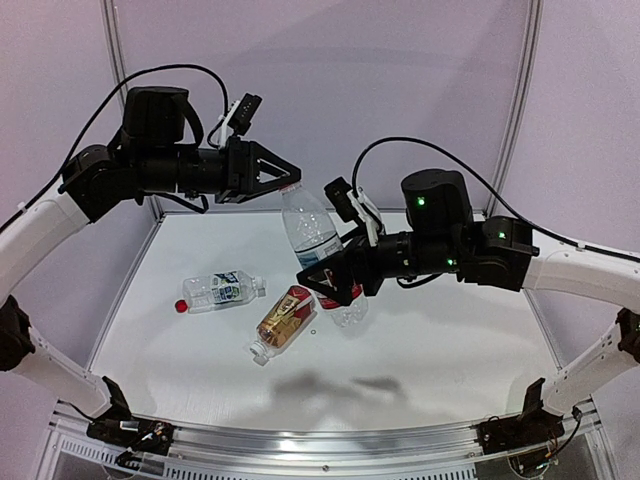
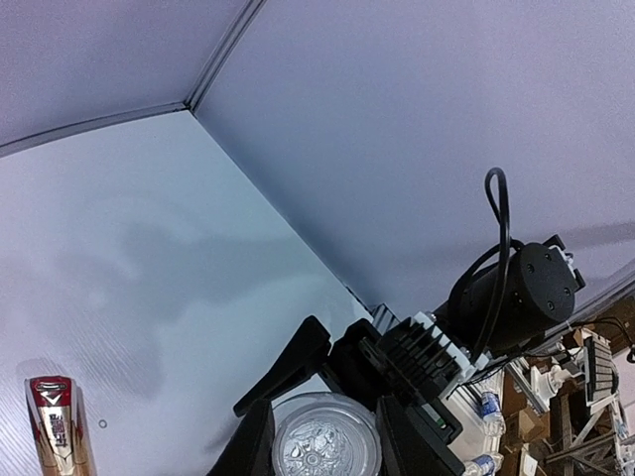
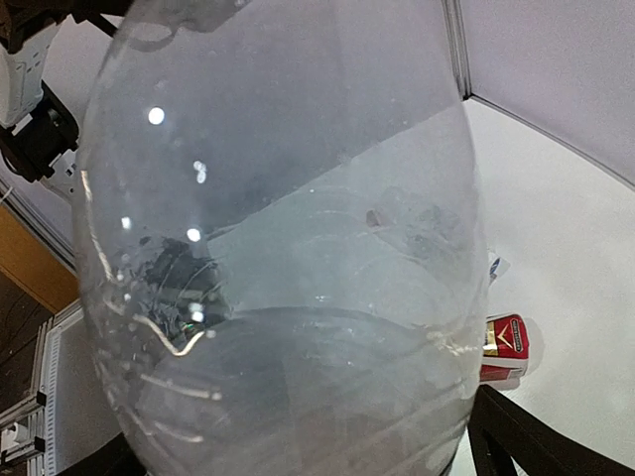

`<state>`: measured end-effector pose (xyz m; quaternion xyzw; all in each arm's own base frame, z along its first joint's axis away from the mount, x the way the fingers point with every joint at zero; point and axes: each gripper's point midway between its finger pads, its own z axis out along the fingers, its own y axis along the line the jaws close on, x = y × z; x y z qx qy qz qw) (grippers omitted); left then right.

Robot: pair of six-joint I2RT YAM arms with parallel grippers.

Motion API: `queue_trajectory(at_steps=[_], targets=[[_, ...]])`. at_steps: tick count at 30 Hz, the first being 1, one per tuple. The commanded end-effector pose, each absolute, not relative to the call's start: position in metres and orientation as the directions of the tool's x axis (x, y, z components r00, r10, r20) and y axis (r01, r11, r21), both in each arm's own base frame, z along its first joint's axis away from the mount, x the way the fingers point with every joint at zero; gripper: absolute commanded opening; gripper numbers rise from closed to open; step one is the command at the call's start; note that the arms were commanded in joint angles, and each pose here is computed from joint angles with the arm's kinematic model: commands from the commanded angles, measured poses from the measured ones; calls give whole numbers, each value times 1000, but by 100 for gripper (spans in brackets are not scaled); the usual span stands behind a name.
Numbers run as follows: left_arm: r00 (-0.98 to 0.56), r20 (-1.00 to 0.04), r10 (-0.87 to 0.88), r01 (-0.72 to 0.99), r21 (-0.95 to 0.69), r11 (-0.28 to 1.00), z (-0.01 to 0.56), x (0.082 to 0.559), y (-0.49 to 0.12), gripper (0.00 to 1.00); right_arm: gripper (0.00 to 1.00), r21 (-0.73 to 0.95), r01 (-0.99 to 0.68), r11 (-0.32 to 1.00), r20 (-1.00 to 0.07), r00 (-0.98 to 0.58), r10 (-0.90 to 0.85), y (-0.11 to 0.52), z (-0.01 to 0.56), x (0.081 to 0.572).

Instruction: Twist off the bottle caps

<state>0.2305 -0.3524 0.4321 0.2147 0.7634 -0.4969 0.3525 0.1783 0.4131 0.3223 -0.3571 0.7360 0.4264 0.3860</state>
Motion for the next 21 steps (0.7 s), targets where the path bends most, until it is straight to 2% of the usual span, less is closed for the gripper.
queue_trajectory(at_steps=[1, 9, 14, 21], targets=[[-635, -771, -45, 671, -579, 462, 440, 235, -336, 7, 99, 350, -833, 430, -870, -459, -181, 407, 324, 185], [-581, -810, -81, 602, -495, 626, 438, 256, -293, 5, 99, 320, -817, 479, -895, -427, -130, 393, 346, 193], [-504, -859, -85, 469, -356, 808, 436, 284, -242, 4, 99, 293, -803, 519, -901, -413, -130, 384, 349, 197], [-383, -922, -55, 236, -155, 959, 436, 328, -170, 0, 99, 243, -751, 614, -909, -397, -126, 362, 341, 209]])
